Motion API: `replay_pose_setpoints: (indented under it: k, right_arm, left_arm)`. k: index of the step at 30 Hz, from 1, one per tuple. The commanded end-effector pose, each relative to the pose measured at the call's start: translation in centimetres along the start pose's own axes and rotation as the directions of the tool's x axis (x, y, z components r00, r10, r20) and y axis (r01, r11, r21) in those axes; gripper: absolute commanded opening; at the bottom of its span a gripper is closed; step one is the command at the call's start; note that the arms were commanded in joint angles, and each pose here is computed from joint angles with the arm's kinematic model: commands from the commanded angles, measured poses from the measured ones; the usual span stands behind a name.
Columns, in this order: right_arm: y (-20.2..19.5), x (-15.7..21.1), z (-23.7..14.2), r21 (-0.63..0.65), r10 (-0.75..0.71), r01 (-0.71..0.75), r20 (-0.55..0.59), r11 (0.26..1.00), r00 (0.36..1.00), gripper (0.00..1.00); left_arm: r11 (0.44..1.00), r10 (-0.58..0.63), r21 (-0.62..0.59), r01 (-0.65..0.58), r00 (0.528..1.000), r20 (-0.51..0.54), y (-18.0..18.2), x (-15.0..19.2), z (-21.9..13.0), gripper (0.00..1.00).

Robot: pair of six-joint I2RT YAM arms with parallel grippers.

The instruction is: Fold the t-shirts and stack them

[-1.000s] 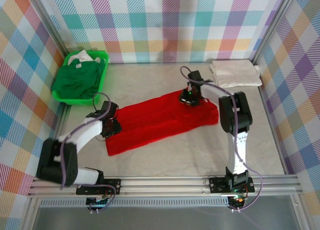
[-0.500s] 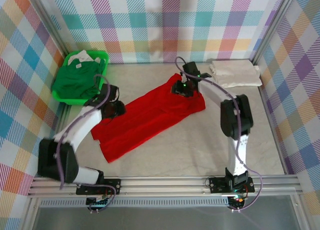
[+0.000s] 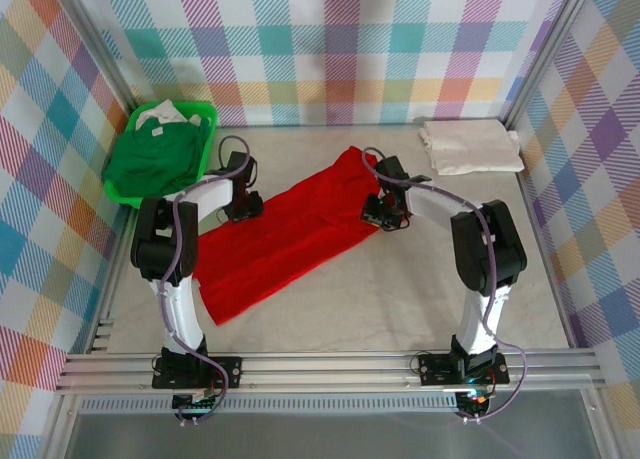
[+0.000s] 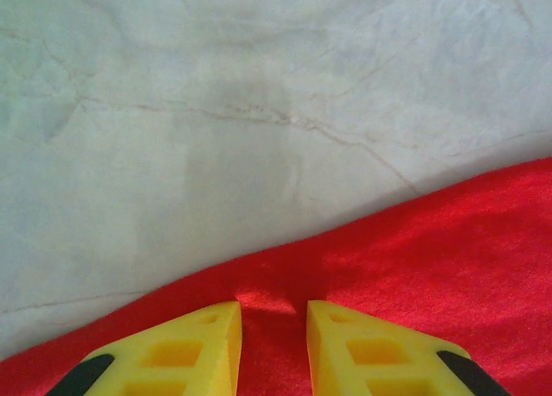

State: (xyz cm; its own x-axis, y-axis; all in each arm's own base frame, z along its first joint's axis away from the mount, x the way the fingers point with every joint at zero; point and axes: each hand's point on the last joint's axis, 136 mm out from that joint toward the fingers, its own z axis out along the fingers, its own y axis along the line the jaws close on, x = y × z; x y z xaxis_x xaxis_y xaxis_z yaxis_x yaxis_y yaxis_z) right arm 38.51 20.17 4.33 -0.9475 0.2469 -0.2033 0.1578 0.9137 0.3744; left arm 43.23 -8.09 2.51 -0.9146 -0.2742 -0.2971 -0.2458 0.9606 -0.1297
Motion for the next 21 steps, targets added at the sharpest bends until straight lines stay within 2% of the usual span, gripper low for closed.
replay_pose_setpoints:
  k: [1, 5, 10, 15, 21]
  right_arm:
    - [0.2, -0.3, 1.5, -0.004, 0.018, -0.018, 0.002, 1.000, 1.000, 0.28]
    - [-0.6, -0.5, 3.1, 0.025, 0.027, -0.027, -0.003, 0.999, 1.000, 0.28]
    - [-0.9, -2.7, 4.8, 0.012, 0.063, -0.063, 0.007, 0.998, 0.998, 0.28]
    - [-0.8, -6.9, 6.4, -0.021, 0.093, -0.092, 0.031, 0.996, 0.995, 0.28]
    - [1.1, -12.5, 7.6, -0.071, 0.075, -0.071, 0.062, 0.995, 0.995, 0.28]
  left_arm:
    - [0.999, 0.009, -0.042, -0.011, 0.999, -0.051, 1.2, 0.9, 1.3, 0.27]
    - [0.999, -0.013, -0.050, 0.011, 0.999, -0.049, 1.7, 1.6, 1.7, 0.27]
    - [0.998, -0.068, 0.010, 0.069, 0.995, -0.075, 1.2, 3.5, 1.0, 0.27]
    - [0.994, -0.085, 0.057, 0.089, 0.993, -0.076, 0.0, 5.4, -1.2, 0.28]
    - [0.989, -0.080, 0.120, 0.090, 0.993, -0.088, -3.4, 7.9, -2.8, 0.28]
